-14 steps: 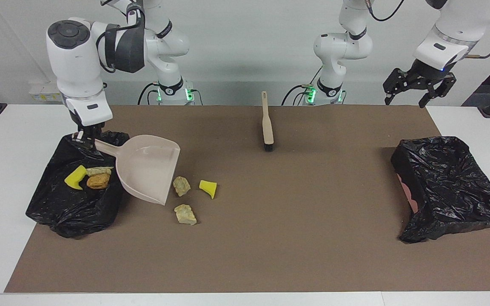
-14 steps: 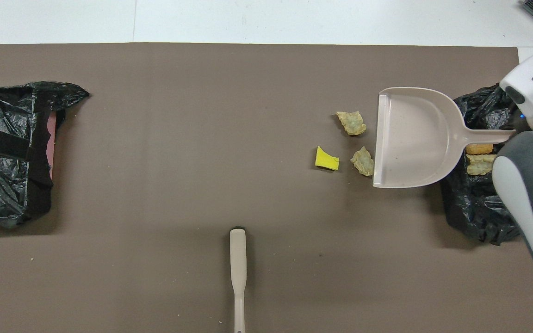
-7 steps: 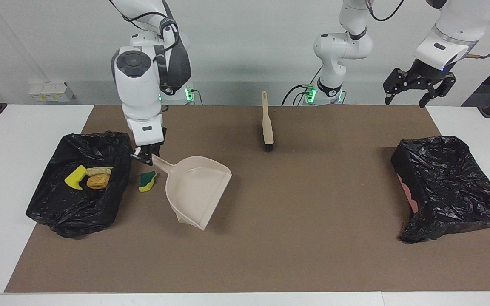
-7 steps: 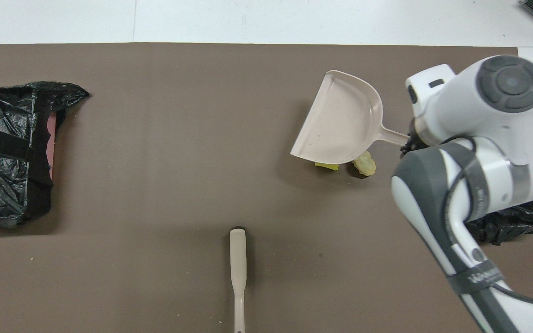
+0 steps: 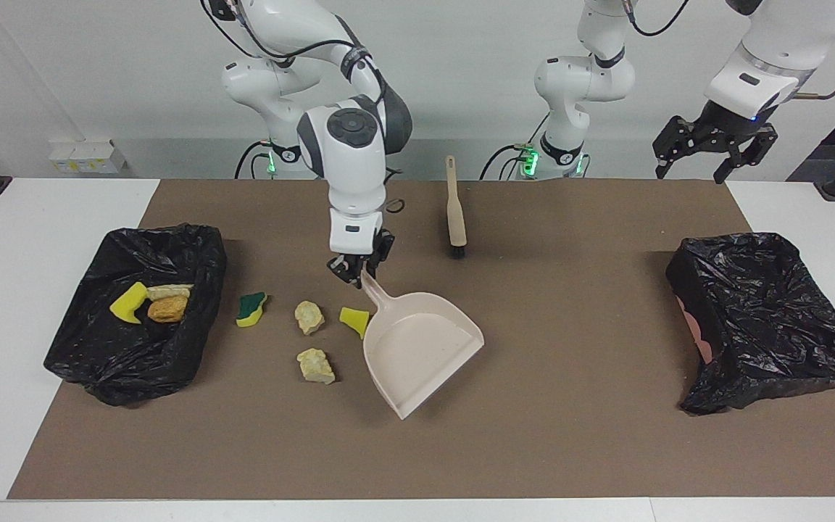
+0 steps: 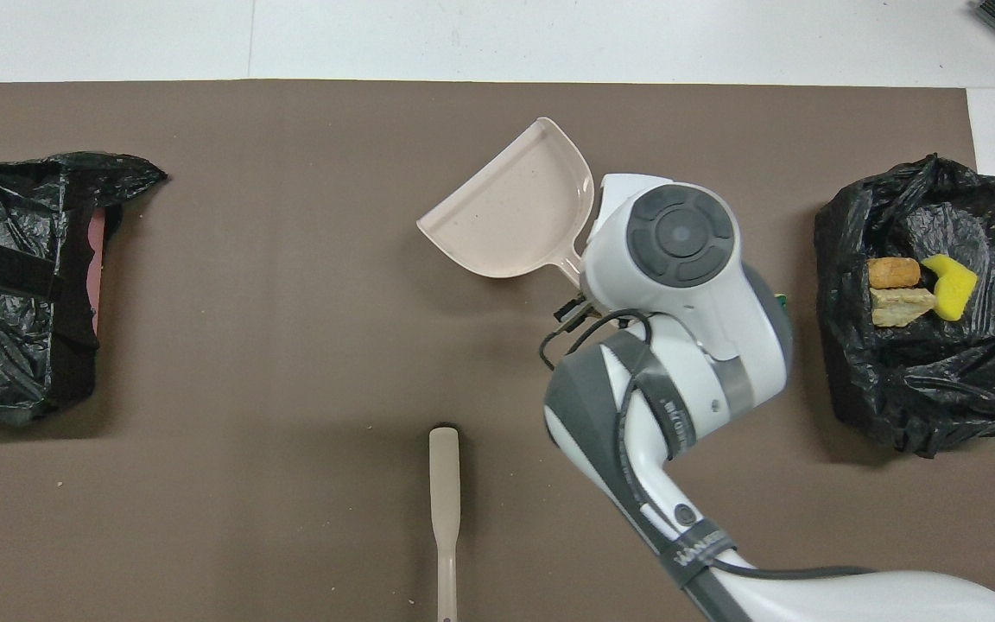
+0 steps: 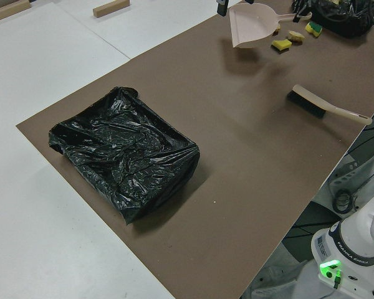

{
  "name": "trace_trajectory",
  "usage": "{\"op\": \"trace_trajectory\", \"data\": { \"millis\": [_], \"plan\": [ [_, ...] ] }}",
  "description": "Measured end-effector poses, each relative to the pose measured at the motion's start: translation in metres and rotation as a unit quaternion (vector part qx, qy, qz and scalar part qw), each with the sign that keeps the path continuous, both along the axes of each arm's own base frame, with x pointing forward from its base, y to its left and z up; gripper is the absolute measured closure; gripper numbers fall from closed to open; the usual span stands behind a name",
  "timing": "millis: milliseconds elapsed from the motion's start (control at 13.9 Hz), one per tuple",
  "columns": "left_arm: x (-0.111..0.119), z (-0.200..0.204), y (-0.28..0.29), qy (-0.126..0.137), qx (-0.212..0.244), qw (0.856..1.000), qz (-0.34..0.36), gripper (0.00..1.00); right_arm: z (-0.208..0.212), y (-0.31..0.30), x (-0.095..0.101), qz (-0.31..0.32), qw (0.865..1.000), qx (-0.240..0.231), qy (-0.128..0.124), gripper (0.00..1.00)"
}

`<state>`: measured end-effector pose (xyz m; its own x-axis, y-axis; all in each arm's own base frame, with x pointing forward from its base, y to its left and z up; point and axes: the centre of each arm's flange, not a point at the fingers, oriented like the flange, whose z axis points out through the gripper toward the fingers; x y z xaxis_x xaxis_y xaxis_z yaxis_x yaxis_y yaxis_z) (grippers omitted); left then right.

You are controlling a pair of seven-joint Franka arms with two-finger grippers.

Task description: Sweep and dump trash in bin

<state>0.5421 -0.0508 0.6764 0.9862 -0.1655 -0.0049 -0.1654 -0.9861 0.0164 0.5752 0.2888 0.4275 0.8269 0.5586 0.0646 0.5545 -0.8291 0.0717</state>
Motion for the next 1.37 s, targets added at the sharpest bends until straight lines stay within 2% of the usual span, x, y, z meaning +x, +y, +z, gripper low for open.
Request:
{"op": "trace_trajectory", "data": {
  "millis": [217,505,722,866,1011,1299,1371],
  "plan": [
    [0.000,0.000,0.000,0.000,0.000,1.000,0.000,0.00,-0.019,0.046,-0.011,-0.122,0.992,0.045,-0.005,0.69],
    [0.000,0.000,0.000,0.000,0.000,1.000,0.000,0.00,-0.032,0.086,-0.023,-0.274,0.960,0.063,0.004,0.69],
    [0.000,0.000,0.000,0.000,0.000,1.000,0.000,0.00,-0.062,0.111,-0.032,-0.328,0.943,0.060,0.013,0.69],
    [0.000,0.000,0.000,0.001,0.000,1.000,0.000,0.00,-0.075,0.114,-0.031,-0.338,0.939,0.059,0.014,0.68],
    [-0.001,0.000,-0.003,0.001,0.000,1.000,-0.003,0.00,-0.075,0.112,-0.028,-0.341,0.938,0.059,0.013,0.52],
    [-0.001,0.000,-0.004,0.001,0.000,1.000,-0.003,0.00,-0.067,0.110,-0.030,-0.342,0.938,0.046,0.023,0.04],
    [-0.002,0.001,-0.005,0.001,0.000,1.000,-0.004,0.00,-0.058,0.109,-0.032,-0.342,0.938,0.042,0.025,0.00]
  ]
}}
